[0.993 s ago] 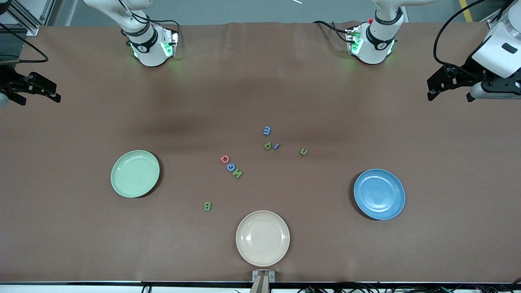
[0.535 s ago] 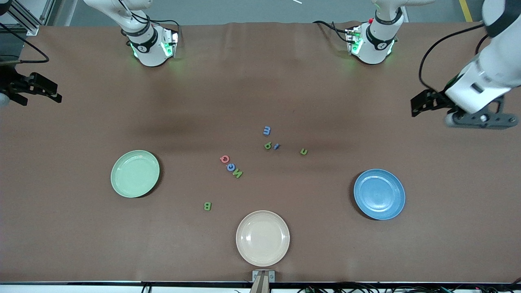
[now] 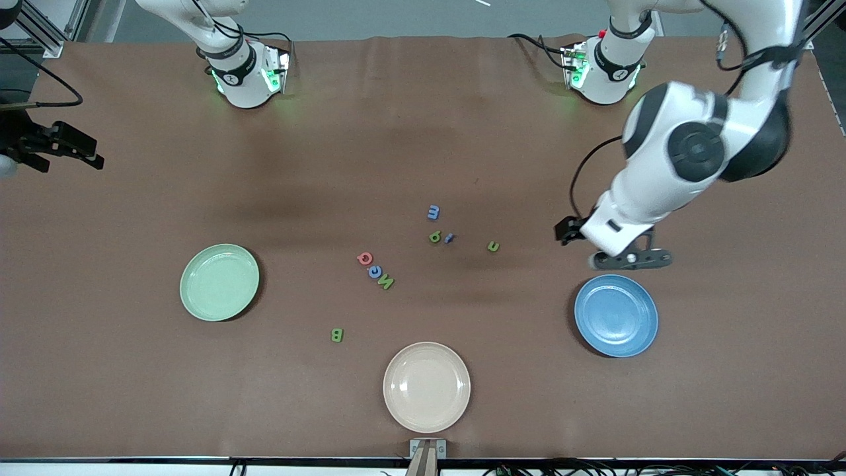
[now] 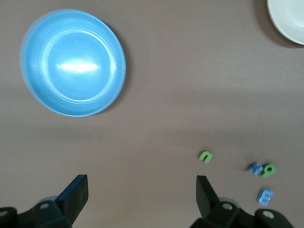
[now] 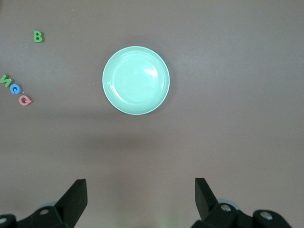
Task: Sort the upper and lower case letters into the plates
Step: 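Reach the left gripper down toward the green lowercase n, then grasp the green n with the left gripper while the right gripper reaches B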
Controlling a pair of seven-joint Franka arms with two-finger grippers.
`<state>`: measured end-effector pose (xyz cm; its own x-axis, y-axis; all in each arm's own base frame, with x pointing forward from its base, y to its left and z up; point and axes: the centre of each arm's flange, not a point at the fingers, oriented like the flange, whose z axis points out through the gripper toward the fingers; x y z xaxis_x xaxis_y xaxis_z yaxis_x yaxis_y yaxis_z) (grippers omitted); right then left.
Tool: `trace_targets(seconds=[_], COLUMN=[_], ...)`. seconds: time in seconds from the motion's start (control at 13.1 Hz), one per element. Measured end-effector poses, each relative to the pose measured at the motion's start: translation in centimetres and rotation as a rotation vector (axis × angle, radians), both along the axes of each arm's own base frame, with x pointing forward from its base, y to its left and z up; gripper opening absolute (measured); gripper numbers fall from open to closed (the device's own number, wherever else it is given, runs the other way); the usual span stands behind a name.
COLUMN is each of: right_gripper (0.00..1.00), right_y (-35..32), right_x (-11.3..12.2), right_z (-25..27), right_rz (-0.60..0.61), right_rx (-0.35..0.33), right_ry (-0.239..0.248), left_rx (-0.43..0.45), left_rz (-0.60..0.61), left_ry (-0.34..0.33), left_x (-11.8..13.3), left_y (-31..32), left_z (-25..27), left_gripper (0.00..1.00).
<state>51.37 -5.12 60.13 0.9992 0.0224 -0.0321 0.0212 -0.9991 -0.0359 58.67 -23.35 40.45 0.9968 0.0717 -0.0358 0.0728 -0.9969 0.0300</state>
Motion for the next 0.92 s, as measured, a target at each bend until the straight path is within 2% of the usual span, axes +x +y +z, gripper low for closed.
trace_targets(seconds=[0.46,0.92], right_gripper=[1.00,1.00], right_y=[3.3,3.2], right_x=[0.3,0.6], right_z=[0.1,1.0], right_rz=[0.015,-0.001], right_rx=[0.001,0.000], right_ry=[-0.008,-0.026], left_rx=[0.043,0.101], left_rz=[0.264,0.673], left_ry=[0.055,0.025], left_x=[-0.5,-3.1], left_y=[-3.6,-9.5], left_z=[-9.9,-16.1], left_gripper=[1.00,0.98])
